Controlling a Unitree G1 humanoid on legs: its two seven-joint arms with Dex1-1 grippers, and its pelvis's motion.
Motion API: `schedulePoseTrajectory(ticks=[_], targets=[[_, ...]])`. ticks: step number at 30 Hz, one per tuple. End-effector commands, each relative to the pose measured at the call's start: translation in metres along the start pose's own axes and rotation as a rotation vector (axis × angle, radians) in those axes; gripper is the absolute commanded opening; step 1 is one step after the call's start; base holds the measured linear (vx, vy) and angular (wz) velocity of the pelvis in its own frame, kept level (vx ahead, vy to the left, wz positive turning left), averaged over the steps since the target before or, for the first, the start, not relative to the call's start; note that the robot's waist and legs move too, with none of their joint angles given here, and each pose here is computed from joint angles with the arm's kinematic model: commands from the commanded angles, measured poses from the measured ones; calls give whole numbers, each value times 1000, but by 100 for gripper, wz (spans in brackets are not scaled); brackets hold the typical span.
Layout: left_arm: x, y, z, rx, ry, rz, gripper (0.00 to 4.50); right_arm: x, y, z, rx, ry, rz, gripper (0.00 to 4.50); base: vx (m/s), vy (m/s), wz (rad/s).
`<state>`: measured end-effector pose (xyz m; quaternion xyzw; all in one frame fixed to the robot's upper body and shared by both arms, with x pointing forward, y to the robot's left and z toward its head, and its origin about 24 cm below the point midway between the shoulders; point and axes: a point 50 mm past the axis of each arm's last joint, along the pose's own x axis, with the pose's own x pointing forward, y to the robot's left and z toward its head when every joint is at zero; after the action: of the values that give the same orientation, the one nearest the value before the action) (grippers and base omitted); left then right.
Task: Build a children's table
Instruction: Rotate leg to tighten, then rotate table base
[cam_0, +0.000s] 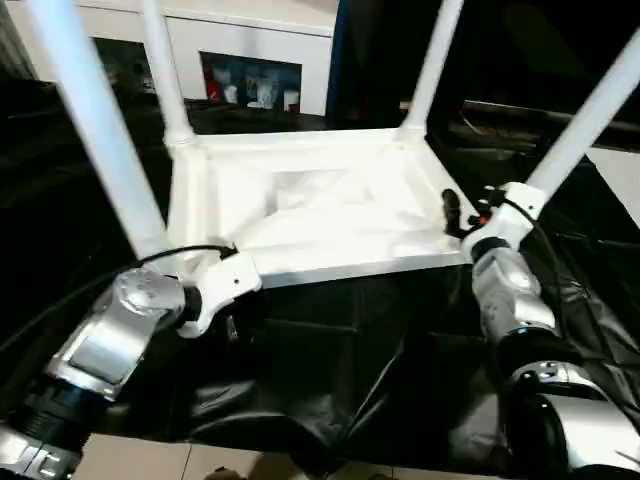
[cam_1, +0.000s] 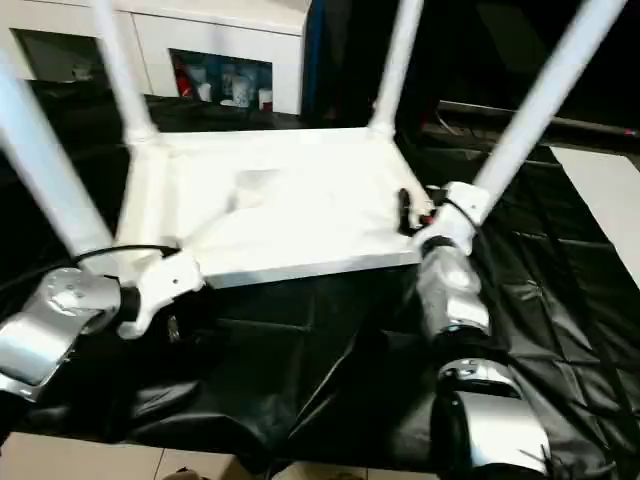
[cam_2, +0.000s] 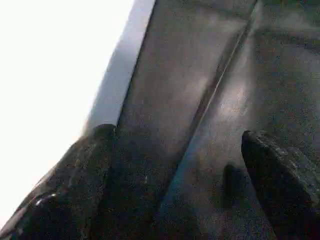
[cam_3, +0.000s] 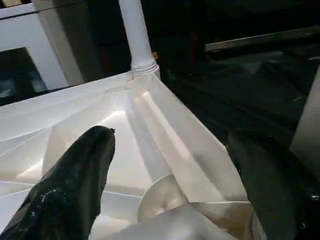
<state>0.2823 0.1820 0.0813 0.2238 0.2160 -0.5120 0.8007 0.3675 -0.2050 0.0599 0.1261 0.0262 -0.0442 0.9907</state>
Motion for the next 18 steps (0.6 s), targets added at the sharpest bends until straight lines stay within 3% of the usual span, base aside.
schedulePoseTrajectory(ticks=[1, 5, 8, 12, 14, 15, 18], targets=[[-19, 3, 10, -37, -157, -37, 446, -1, 0, 2, -43, -1, 92, 399, 0, 0, 0], [-45, -7, 13, -128, -239, -176, 446, -6, 16, -7, -136, 33, 256, 399, 0, 0, 0], [-77, -9, -9, -222, -163, -198, 446, -16, 23, -18, -235, 54, 331, 399, 0, 0, 0], [-97, -10, -22, -266, -119, -170, 446, -22, 19, -25, -271, 65, 317, 399, 0, 0, 0], [-123, -7, -32, -326, -114, -113, 446, -30, 9, -34, -305, 90, 266, 399, 0, 0, 0], [-123, -7, -32, -326, -114, -113, 446, -30, 9, -34, -305, 90, 266, 399, 0, 0, 0], [-155, -3, -41, -404, -133, 6, 446, -41, -11, -40, -295, 99, 144, 399, 0, 0, 0]])
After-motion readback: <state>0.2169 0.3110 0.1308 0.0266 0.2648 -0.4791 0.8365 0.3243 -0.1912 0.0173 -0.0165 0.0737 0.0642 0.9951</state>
